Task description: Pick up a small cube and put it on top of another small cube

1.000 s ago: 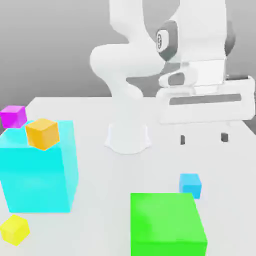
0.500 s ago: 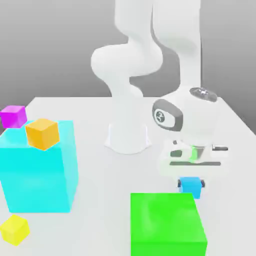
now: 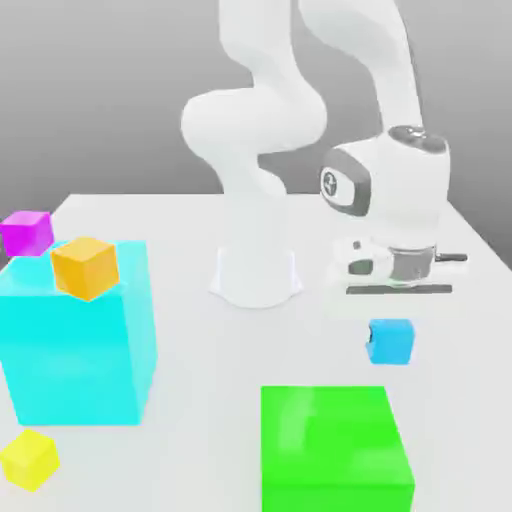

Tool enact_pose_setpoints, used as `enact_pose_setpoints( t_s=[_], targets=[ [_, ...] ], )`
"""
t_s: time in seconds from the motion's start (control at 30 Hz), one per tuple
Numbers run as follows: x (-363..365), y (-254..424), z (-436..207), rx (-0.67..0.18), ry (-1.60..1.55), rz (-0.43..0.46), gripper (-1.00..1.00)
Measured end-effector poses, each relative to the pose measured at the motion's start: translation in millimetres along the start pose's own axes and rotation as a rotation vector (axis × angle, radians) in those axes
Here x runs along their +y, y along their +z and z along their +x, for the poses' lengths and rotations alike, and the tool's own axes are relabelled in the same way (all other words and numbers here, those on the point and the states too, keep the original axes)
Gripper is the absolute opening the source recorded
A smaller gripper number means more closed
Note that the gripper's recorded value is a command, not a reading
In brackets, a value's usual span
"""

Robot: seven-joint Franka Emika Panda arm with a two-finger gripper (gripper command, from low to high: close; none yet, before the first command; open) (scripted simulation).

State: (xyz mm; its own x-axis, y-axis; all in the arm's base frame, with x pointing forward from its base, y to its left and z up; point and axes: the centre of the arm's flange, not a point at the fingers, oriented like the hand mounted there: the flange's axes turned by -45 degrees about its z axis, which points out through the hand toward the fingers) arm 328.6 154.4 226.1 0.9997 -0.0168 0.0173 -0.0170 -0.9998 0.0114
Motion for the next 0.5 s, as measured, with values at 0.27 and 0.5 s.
enact_pose_setpoints(
  t_s=[0.27, 0.5],
  targets=[
    [177.7, -99.2, 83.2, 0.017, 0.199, -0.051, -1.00],
    [354.3, -185.7, 40.7, 0.001, 0.452, -0.063, -1.00]
  ],
)
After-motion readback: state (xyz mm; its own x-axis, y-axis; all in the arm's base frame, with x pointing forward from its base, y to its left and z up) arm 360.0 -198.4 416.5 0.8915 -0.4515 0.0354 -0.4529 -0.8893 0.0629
